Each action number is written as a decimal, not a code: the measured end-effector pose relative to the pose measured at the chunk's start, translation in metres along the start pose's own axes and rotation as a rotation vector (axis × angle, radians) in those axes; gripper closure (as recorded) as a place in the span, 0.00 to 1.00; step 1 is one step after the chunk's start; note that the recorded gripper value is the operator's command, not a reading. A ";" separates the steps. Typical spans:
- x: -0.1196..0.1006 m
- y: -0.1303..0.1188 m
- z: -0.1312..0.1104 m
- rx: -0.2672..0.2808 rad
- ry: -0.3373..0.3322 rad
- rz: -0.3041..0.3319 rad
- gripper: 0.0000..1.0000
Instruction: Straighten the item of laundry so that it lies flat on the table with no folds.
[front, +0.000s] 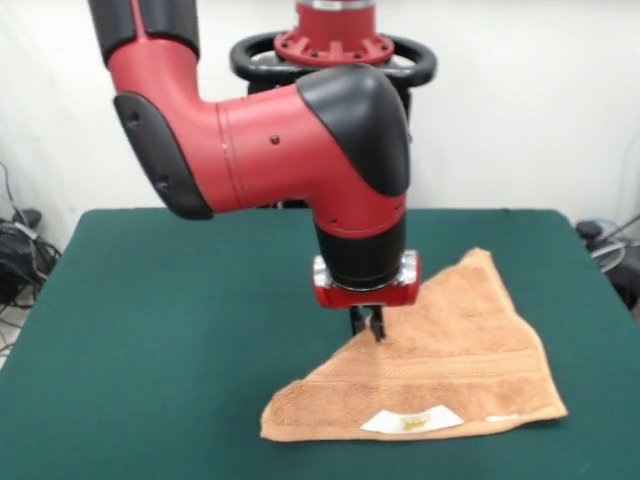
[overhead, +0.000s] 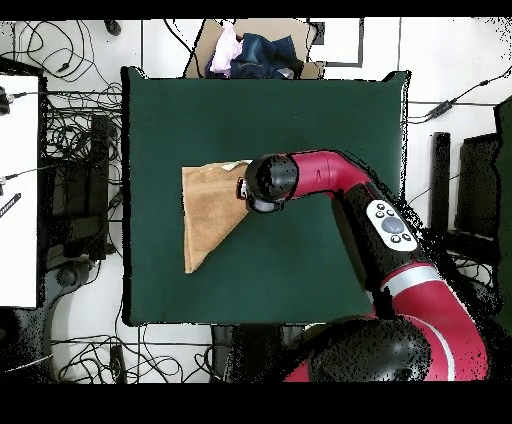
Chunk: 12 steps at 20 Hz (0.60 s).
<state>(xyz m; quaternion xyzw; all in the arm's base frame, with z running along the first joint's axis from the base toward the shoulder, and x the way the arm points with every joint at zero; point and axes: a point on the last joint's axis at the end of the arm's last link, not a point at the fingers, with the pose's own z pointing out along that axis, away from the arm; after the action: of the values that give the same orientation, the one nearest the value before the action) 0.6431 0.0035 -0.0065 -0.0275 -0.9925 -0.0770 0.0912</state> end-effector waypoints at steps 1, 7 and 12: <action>-0.002 -0.002 -0.001 0.003 0.002 0.002 1.00; -0.014 -0.015 -0.013 0.022 0.021 -0.040 1.00; -0.022 -0.022 -0.020 0.030 0.024 -0.096 1.00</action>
<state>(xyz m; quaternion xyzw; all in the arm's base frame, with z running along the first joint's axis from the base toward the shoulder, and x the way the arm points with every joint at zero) 0.6668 -0.0219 0.0053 0.0223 -0.9925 -0.0666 0.0998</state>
